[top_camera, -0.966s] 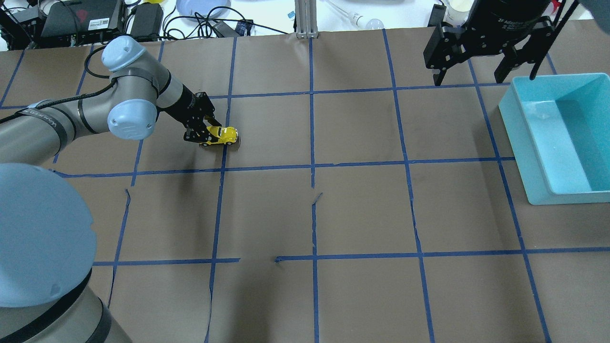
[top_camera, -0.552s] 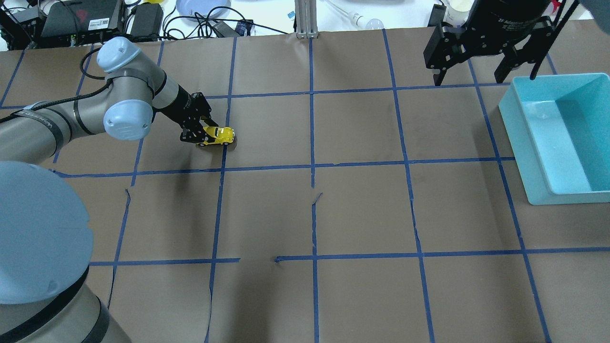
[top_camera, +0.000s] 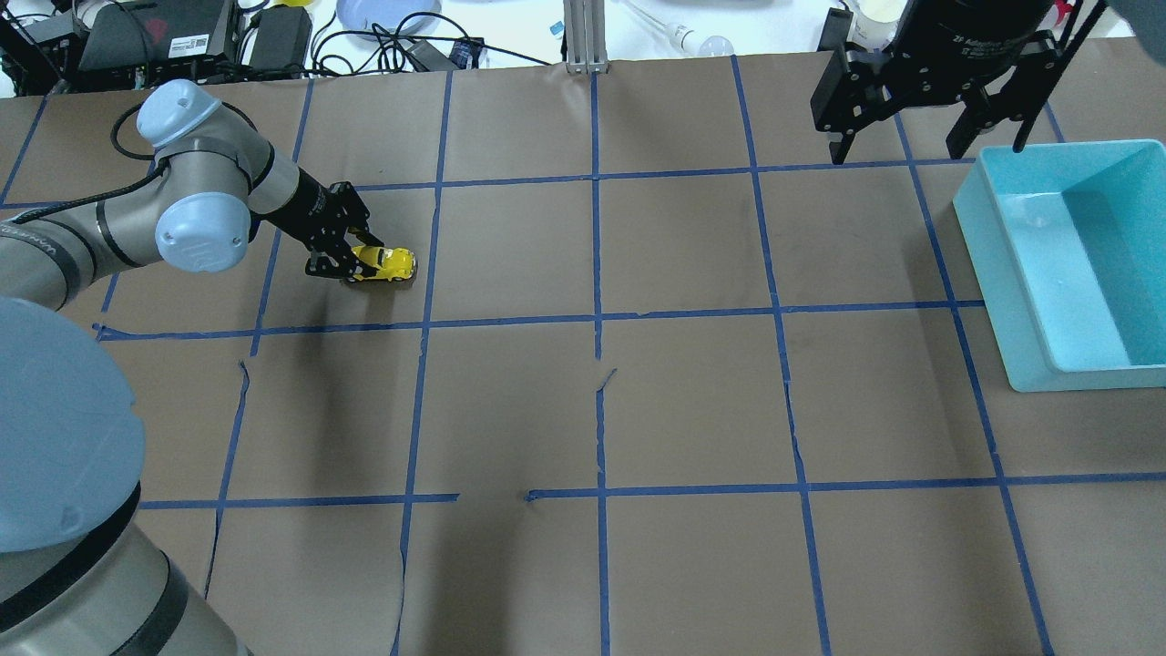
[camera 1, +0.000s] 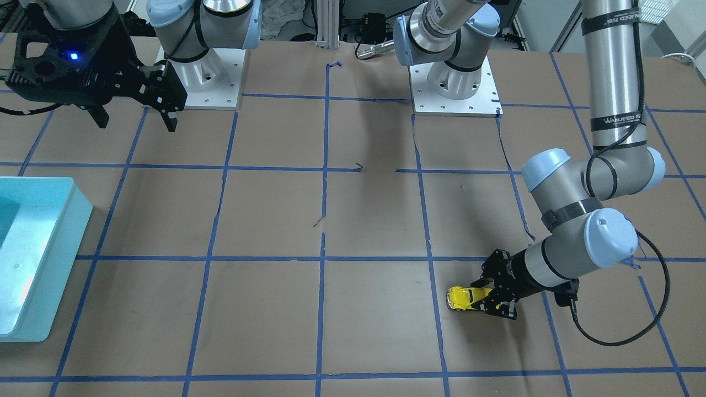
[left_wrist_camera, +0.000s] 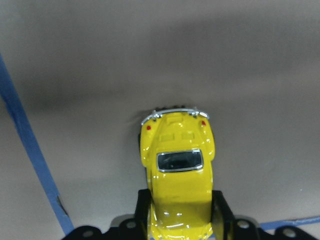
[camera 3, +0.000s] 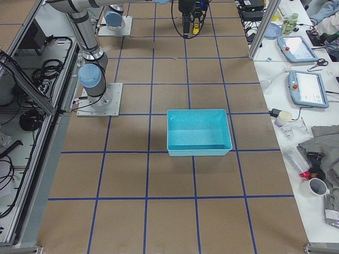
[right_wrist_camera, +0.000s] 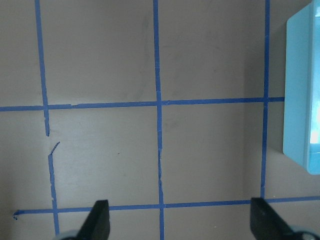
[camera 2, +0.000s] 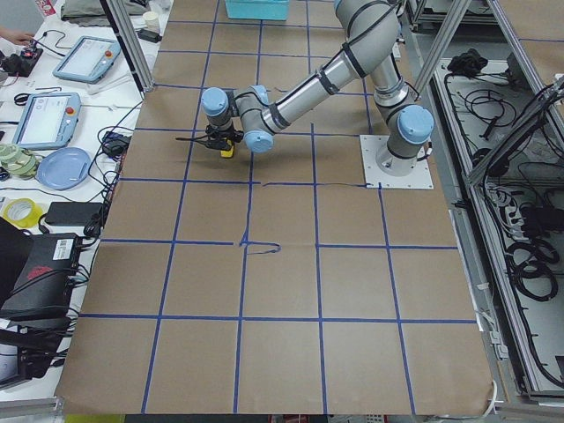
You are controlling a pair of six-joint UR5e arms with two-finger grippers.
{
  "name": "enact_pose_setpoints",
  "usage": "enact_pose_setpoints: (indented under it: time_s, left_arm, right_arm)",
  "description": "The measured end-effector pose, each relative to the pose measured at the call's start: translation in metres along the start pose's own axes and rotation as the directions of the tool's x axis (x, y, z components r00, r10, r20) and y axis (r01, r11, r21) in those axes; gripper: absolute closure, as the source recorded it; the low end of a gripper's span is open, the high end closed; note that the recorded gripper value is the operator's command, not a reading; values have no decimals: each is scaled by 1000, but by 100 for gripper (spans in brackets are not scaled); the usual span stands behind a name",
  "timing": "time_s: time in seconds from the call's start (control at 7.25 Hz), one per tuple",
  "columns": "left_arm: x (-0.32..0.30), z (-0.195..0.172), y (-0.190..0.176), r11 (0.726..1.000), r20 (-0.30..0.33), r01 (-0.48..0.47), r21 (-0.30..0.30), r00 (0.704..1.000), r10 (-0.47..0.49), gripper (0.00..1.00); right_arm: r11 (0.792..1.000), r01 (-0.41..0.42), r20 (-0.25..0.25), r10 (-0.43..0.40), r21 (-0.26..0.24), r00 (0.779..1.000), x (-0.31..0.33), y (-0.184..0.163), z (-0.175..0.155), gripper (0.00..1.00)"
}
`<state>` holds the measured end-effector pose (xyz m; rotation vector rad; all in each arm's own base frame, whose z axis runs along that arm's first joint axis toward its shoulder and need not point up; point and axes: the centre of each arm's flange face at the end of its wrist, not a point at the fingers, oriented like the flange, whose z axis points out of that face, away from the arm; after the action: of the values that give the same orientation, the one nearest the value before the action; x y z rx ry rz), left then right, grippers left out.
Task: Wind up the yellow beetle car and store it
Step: 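Push the held yellow car along the table with the left gripper, then open the left gripper and flick the car toward the right gripper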
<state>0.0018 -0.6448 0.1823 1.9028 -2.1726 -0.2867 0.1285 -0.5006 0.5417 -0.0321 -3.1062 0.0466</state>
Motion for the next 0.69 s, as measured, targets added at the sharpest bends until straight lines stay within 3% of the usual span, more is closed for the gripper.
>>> enact_pose_setpoints:
  time_s: [0.14, 0.28, 0.41, 0.55, 0.69]
  left_arm:
    - [-2, -2, -9, 1000, 0, 7, -2, 1000, -7, 100]
    - [-3, -5, -17, 1000, -2, 16, -2, 1000, -16, 71]
    - [-3, -7, -22, 1000, -4, 23, -2, 1000, -23, 18]
    - [-4, -9, -25, 999, -7, 33, 0, 999, -33, 0]
    - [-4, -9, -26, 999, -7, 43, 4, 999, -43, 0]
  right_arm:
    - [1000, 0, 0, 0, 0, 1000, 0, 0, 0, 0]
    - [1000, 0, 1, 0, 0, 1000, 0, 0, 0, 0]
    - [1000, 0, 1, 0, 0, 1000, 0, 0, 0, 0]
    - [1000, 0, 2, 0, 0, 1000, 0, 0, 0, 0]
    - [1000, 0, 2, 0, -1, 1000, 0, 0, 0, 0]
